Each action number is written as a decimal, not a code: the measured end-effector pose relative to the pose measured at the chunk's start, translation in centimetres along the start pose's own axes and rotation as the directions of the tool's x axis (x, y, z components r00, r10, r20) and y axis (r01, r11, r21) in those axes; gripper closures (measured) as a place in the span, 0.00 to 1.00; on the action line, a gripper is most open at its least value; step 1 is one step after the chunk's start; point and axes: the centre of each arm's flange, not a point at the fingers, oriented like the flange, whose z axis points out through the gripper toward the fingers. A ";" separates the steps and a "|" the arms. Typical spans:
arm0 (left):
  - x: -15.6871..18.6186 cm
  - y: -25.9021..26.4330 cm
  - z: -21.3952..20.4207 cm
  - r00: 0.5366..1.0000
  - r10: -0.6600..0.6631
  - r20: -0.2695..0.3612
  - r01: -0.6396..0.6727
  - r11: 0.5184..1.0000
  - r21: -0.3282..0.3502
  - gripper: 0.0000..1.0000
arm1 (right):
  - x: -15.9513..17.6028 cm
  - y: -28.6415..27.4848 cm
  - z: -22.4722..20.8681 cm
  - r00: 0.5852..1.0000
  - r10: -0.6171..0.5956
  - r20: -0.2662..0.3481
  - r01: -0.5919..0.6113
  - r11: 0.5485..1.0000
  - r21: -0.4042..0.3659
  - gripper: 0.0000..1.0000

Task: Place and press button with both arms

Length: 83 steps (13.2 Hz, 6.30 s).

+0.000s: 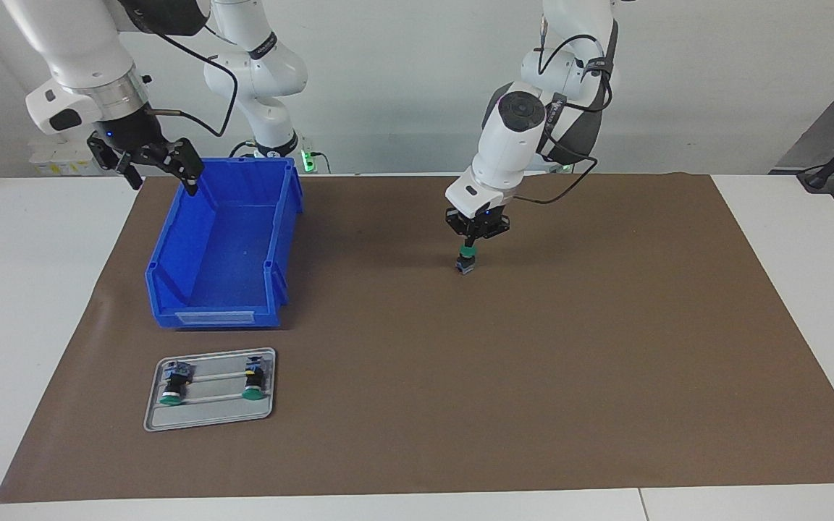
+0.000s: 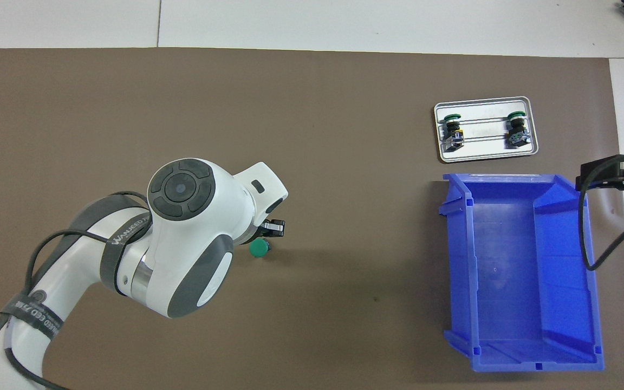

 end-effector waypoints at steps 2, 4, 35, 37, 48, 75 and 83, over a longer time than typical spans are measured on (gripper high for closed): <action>-0.5 -0.4 1.8 1.000 0.001 -0.005 -0.001 1.000 0.008 0.99 | 0.0 0.0 0.0 1.000 0.000 0.000 0.000 1.000 0.000 0.00; -1.3 -0.1 3.1 1.000 0.011 0.007 -0.011 1.000 0.016 0.99 | 0.0 0.0 0.0 1.000 0.000 0.000 0.000 1.000 0.000 0.00; 7.1 -26.2 -20.1 0.996 -0.084 0.024 0.080 0.987 0.139 0.84 | 0.0 0.0 0.0 1.000 0.000 0.000 0.000 1.000 0.000 0.00; 6.7 -25.5 -22.9 0.995 -0.083 0.056 0.075 0.988 0.137 0.83 | 0.0 0.0 0.0 1.000 0.000 0.000 0.000 1.000 0.000 0.00; 5.2 -25.1 -21.2 0.998 -0.065 -0.014 0.066 0.988 0.141 0.00 | 0.0 0.0 0.0 1.000 0.001 0.002 -0.001 1.000 0.000 0.00; 4.8 -24.8 -19.9 0.997 -0.034 -0.068 0.037 0.998 0.041 0.00 | -14.0 -46.7 21.7 0.745 0.667 0.001 -0.658 0.734 0.171 0.00; 4.8 -24.8 -19.9 0.997 -0.034 -0.068 0.037 0.998 0.041 0.00 | -14.9 -50.7 28.7 0.749 0.663 -0.012 -0.654 0.741 0.150 0.00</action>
